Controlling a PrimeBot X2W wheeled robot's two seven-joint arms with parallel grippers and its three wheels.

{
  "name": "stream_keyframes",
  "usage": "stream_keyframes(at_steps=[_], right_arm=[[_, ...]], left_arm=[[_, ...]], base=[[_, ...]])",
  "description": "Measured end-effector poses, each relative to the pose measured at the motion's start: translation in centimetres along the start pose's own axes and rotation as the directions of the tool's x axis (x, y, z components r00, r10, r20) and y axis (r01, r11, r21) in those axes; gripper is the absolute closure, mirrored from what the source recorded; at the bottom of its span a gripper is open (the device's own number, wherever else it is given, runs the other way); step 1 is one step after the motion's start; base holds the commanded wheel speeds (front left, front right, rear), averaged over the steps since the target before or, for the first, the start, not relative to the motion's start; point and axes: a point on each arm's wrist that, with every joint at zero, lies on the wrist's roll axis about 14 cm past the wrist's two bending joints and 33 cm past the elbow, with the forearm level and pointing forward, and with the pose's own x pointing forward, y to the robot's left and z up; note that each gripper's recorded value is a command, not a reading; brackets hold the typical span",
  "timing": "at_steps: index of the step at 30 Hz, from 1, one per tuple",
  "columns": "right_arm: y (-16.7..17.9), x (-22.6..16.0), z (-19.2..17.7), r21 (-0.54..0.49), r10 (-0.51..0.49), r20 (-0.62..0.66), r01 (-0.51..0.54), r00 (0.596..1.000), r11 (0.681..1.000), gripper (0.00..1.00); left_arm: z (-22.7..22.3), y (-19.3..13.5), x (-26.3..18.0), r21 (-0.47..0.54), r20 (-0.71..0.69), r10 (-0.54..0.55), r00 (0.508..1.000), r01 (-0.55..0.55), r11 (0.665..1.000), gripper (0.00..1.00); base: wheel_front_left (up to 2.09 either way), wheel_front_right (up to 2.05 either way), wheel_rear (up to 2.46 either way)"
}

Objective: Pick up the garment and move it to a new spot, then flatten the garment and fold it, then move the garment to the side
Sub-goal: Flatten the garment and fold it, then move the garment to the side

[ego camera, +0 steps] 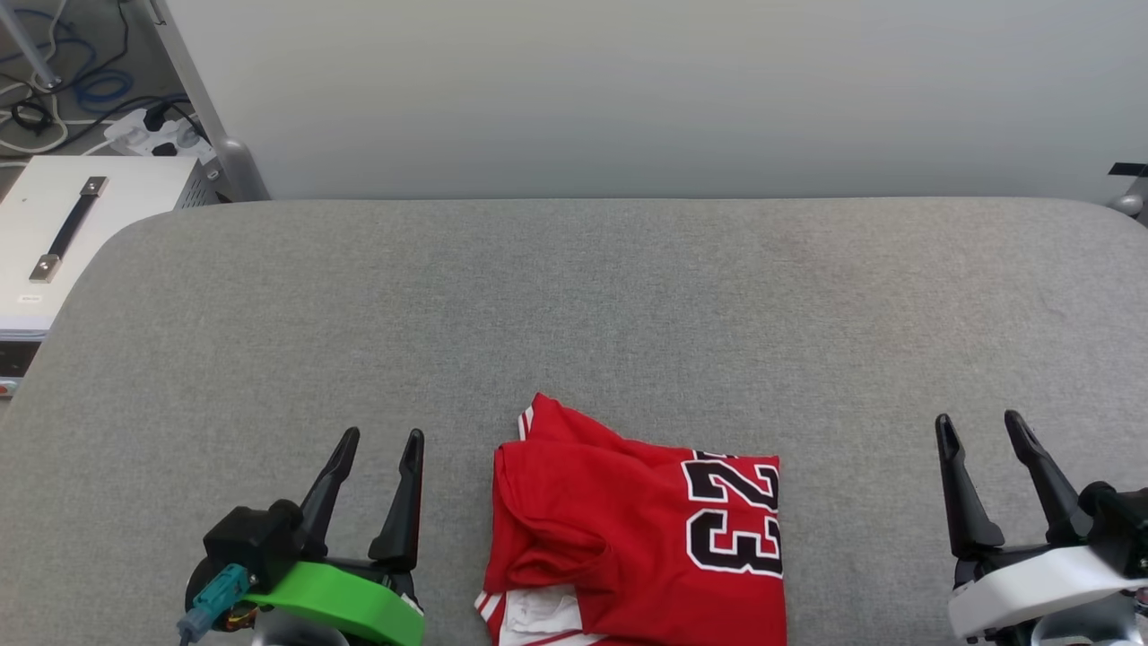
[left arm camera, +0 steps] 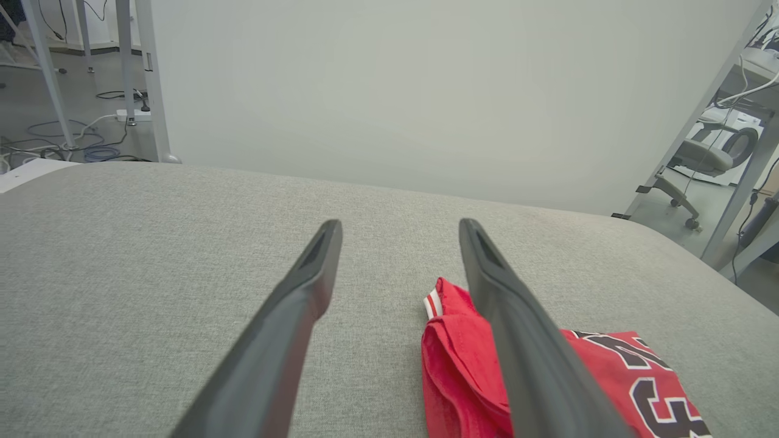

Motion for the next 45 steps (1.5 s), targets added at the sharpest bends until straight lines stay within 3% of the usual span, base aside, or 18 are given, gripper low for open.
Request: stream_keyframes(at_steps=[18, 22, 24, 27, 30, 32, 36, 45], right_arm=[[0.9, 0.4, -2.0, 0.036, 0.011, -0.055, -0.009, 0.998, 0.999, 0.0], [1.7, 0.3, -4.1, 0.064, 0.047, -0.183, -0.036, 0.982, 0.997, 0.0], [2.4, 0.0, -6.0, 0.088, 0.086, -0.306, -0.062, 0.948, 0.994, 0.0], [3.6, -0.8, -8.1, 0.132, 0.151, -0.475, -0.1, 0.867, 0.986, 0.0], [4.8, -1.6, -9.4, 0.168, 0.205, -0.602, -0.129, 0.772, 0.977, 0.0], [5.7, -2.3, -10.6, 0.208, 0.238, -0.687, -0.128, 0.687, 0.97, 0.0], [6.9, -2.5, -12.0, 0.236, 0.265, -0.784, -0.126, 0.561, 0.964, 0.0], [8.8, -1.1, -14.4, 0.259, 0.29, -0.854, -0.132, 0.432, 0.957, 0.0]], left_arm=[[-0.1, -0.2, -0.1, 0.011, -0.002, -0.008, 1.0, 0.008, 1.0, 0.0], [-0.3, -0.2, -0.1, 0.009, -0.01, -0.006, 1.0, 0.006, 1.0, 0.0], [-0.5, -0.1, -0.1, 0.009, -0.016, -0.003, 1.0, 0.003, 1.0, 0.0], [-1.0, 0.1, 0.0, 0.007, -0.031, 0.001, 1.0, -0.001, 1.0, 0.0], [-1.3, 0.3, 0.2, 0.006, -0.04, 0.005, 0.999, -0.005, 1.0, 0.0], [-1.4, 0.3, 0.6, 0.006, -0.044, 0.004, 0.999, -0.004, 1.0, 0.0], [-1.8, 0.3, 1.1, 0.004, -0.055, 0.0, 0.998, 0.0, 1.0, 0.0], [-2.2, 1.8, 1.4, 0.015, -0.068, 0.043, 0.997, -0.042, 0.999, 0.0]], base=[[0.0, 0.0, 0.0], [0.0, 0.0, 0.0], [0.0, 0.0, 0.0], [0.0, 0.0, 0.0], [0.0, 0.0, 0.0], [0.0, 0.0, 0.0], [0.0, 0.0, 0.0], [0.0, 0.0, 0.0]])
